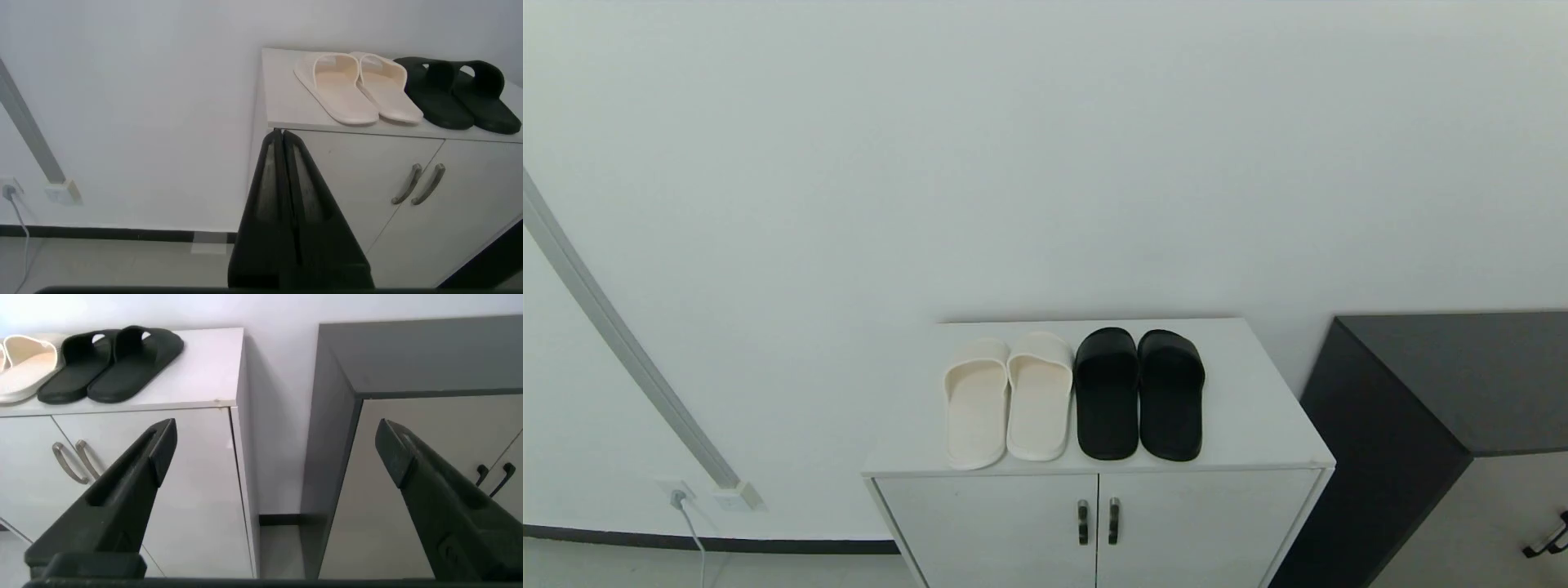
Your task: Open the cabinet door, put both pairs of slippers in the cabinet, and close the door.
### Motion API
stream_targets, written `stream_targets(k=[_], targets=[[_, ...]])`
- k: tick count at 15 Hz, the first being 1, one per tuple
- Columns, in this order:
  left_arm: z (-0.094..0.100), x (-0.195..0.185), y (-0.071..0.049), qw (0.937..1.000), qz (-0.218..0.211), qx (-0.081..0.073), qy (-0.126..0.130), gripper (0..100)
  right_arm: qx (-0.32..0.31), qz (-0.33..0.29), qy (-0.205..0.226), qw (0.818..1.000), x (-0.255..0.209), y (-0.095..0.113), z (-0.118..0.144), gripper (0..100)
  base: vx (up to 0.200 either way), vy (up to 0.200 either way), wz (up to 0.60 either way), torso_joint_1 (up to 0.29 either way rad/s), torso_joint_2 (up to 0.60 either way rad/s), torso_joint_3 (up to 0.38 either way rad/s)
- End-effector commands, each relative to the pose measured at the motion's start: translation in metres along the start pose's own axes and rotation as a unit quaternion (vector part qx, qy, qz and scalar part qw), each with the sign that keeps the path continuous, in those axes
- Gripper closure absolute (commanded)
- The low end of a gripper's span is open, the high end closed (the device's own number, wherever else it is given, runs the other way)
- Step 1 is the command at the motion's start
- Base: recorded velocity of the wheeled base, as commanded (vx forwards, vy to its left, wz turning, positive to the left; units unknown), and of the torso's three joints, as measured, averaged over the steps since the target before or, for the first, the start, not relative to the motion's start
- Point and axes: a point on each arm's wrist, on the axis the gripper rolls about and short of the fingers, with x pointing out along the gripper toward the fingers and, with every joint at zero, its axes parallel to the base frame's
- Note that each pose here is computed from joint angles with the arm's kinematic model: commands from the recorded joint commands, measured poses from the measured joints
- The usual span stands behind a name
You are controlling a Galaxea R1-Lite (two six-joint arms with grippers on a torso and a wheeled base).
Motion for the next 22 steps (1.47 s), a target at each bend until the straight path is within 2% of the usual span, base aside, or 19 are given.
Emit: stream_targets(k=[1,5,8,9,10,11,13,15,16,19,20,22], targets=[[0.0,0.0,0.0,1.0,0.0,-0.001,0.0,100,-0.001,0.0,0.0,1.0,0.0,0.0,0.0,0,0.0,0.0,0.0,0.0,0.0,0.0],[0.0,0.0,0.0,1.0,0.0,0.0,0.0,100,-0.003,0.001,0.004,1.0,0.0,0.0,0.0,0,0.0,0.0,0.0,0.0,0.0,0.0],[0.0,0.0,0.0,1.0,-0.003,0.002,0.0,100,-0.007,-0.001,0.023,1.0,0.003,0.0,0.001,0,0.0,0.0,0.0,0.0,0.0,0.0],[0.0,0.0,0.0,1.0,-0.003,0.002,0.0,100,-0.021,-0.004,-0.019,1.0,-0.002,0.0,0.026,0,0.0,0.0,0.0,0.0,0.0,0.0],[0.0,0.0,0.0,1.0,-0.003,0.002,0.0,100,-0.01,0.002,-0.042,0.999,-0.009,0.0,0.069,0,0.0,0.0,0.0,0.0,0.0,0.0],[0.0,0.0,0.0,1.0,-0.003,0.002,0.0,100,-0.01,0.016,0.004,1.0,-0.001,0.0,0.081,0,0.0,0.0,0.0,0.0,0.0,0.0],[0.0,0.0,0.0,1.0,-0.003,0.002,0.0,100,-0.006,0.06,0.079,0.995,0.031,0.002,0.085,0,0.0,0.0,0.0,0.0,0.0,0.0],[0.0,0.0,0.0,1.0,-0.004,0.003,0.001,100,0.002,0.069,0.118,0.991,0.069,0.003,0.089,0,0.0,0.0,0.0,0.0,0.0,0.0],[0.0,0.0,0.0,1.0,-0.005,0.003,0.0,100,0.016,0.081,0.133,0.988,0.106,0.007,0.093,0,0.0,0.0,0.0,0.0,0.0,0.0],[0.0,0.0,0.0,1.0,-0.004,0.004,0.0,100,0.039,0.09,0.142,0.985,0.16,0.031,0.094,0,0.0,0.0,0.0,0.0,0.0,0.0],[0.0,0.0,0.0,1.0,-0.004,0.004,0.0,100,0.034,0.09,0.141,0.985,0.181,0.06,0.094,0,0.0,0.0,0.0,0.0,0.0,0.0],[0.0,0.0,0.0,1.0,-0.004,0.004,0.0,100,0.033,0.089,0.143,0.985,0.202,0.094,0.096,0,0.0,0.0,0.0,0.0,0.0,0.0]])
